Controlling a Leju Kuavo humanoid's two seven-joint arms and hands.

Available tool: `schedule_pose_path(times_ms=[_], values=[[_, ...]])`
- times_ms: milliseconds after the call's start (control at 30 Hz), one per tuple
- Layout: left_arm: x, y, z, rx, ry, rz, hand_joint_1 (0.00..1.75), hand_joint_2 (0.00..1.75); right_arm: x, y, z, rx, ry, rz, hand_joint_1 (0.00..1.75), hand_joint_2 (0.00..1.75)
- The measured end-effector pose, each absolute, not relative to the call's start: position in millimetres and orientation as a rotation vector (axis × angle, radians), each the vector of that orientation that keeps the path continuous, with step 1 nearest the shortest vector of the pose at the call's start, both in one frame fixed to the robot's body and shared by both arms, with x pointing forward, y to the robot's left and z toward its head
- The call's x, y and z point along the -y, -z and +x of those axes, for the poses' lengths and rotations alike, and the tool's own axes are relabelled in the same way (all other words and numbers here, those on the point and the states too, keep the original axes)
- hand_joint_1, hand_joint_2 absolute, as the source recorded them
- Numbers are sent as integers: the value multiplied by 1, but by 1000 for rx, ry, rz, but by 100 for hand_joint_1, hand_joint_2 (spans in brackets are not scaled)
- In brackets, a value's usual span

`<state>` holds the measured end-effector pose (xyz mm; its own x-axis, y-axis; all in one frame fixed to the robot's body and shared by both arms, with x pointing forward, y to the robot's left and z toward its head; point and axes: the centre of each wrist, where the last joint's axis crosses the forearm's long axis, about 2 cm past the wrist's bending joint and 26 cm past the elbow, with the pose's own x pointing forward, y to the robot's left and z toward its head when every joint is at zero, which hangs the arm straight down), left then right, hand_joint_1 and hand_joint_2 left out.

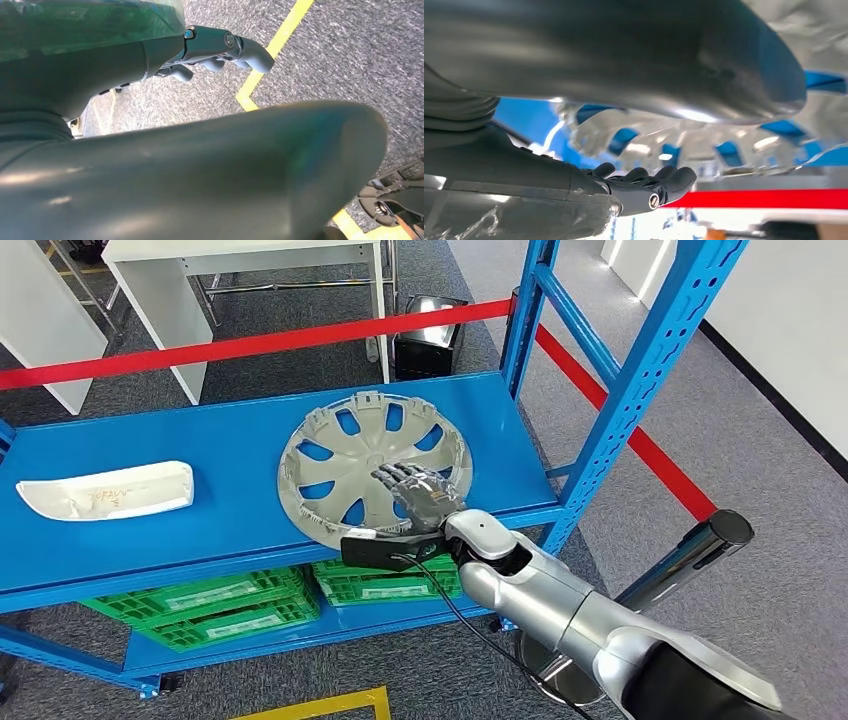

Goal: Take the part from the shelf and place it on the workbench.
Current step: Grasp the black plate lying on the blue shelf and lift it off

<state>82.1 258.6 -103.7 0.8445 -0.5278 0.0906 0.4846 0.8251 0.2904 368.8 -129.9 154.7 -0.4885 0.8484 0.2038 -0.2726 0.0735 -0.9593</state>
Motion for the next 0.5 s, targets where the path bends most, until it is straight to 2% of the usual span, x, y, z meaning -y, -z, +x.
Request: schedule_pose_path(times_ms=[67, 500], values=[[-258, 104, 82, 172, 544, 262, 0, 0, 126, -153, 368, 1452, -1578, -571, 0, 175], [-255, 104, 78, 163, 543, 249, 0, 0, 121, -134, 365, 1360, -1594, -527, 0, 175]])
